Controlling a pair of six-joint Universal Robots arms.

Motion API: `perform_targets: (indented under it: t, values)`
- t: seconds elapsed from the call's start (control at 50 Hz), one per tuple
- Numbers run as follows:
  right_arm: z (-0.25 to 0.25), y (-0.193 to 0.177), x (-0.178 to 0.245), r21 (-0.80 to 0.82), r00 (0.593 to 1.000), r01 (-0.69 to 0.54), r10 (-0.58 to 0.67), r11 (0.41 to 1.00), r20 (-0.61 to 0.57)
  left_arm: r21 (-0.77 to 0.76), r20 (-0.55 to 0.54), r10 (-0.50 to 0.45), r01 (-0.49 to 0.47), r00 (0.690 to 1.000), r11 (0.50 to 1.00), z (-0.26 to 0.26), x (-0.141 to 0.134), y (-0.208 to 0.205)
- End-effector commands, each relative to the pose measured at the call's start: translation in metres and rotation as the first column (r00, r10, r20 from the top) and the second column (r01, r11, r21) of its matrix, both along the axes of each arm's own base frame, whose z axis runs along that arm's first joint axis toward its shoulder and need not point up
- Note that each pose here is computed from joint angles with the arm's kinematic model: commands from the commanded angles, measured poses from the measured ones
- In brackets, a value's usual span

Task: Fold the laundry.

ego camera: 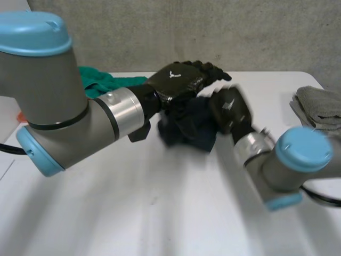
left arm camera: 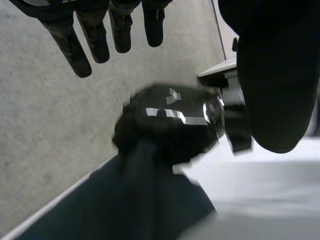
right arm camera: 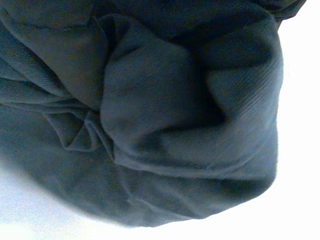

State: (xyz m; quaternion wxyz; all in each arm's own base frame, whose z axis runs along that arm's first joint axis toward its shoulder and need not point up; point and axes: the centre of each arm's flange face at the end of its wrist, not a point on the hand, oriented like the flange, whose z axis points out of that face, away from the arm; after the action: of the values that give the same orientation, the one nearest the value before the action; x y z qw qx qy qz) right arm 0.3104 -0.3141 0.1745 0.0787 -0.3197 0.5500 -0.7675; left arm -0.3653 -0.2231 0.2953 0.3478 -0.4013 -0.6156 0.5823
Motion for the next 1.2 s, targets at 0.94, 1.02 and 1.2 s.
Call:
perform_targets:
  t: [0.94, 1.02, 1.2]
  values:
    - [-0.058, -0.202, -0.365, 0.031, 0.944, 0.302, -0.304, 0.953, 0.128, -0.046, -0.038, -0.047, 0.046, 0.998, 0.998, 0.014, -0.008, 0.025]
    - [-0.028, -0.187, -0.393, 0.098, 0.894, 0.413, -0.423, 0.906, 0.146, -0.049, -0.040, -0.057, 0.055, 0.998, 0.997, 0.015, -0.009, 0.028]
    - [0.046, -0.144, -0.432, 0.124, 0.769, 0.635, -0.639, 0.762, -0.012, -0.054, -0.047, -0.069, 0.067, 0.997, 0.996, 0.018, -0.011, 0.033]
